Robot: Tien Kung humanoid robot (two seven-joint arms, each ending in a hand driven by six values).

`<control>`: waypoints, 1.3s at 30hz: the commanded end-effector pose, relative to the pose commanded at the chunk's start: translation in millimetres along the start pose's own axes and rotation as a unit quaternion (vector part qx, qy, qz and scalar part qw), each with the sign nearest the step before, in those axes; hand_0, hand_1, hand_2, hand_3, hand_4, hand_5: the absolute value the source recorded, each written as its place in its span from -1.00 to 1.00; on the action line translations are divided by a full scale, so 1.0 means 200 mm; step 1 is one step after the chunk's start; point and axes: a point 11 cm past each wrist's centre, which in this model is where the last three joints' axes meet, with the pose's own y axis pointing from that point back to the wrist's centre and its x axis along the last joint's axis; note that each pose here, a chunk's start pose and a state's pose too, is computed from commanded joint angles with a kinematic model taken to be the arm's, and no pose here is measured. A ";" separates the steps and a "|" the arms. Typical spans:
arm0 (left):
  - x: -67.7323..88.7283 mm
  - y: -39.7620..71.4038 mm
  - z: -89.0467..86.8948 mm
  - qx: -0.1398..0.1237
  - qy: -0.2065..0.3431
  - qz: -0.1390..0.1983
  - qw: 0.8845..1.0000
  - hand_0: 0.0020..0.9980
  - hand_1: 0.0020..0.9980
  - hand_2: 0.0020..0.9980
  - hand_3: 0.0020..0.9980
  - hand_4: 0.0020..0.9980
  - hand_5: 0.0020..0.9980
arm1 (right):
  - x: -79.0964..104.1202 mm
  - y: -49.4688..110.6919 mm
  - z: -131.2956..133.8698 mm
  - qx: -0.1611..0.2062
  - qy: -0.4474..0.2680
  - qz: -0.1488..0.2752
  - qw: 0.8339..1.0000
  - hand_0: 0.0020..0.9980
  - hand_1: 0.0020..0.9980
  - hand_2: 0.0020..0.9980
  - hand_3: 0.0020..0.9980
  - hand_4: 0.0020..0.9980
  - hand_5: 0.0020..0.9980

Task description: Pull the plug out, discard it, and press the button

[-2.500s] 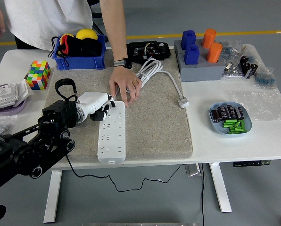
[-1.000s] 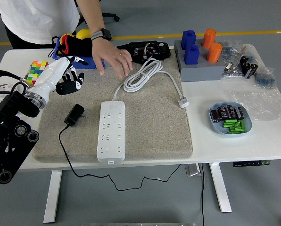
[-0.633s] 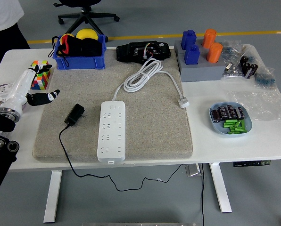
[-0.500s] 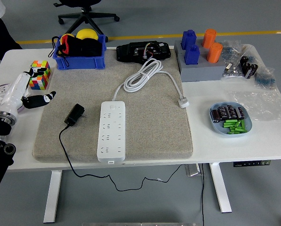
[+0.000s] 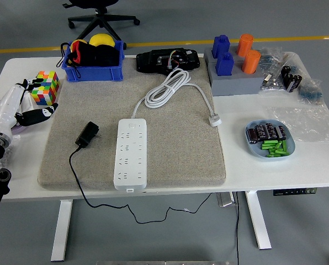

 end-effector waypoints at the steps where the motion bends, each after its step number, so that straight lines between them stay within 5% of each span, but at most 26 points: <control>1: 0.00 0.00 0.00 0.001 0.000 0.000 1.000 0.69 0.65 0.60 0.69 0.50 -0.71 | 0.00 0.00 0.00 0.000 0.000 0.000 1.000 0.41 0.35 0.32 0.24 0.43 -0.02; 39: -0.01 0.01 0.01 -0.001 -0.004 -0.014 1.000 0.66 0.57 0.56 0.69 0.46 -0.83 | 0.01 0.00 -0.03 0.004 0.006 0.002 1.000 0.41 0.35 0.32 0.23 0.43 -0.02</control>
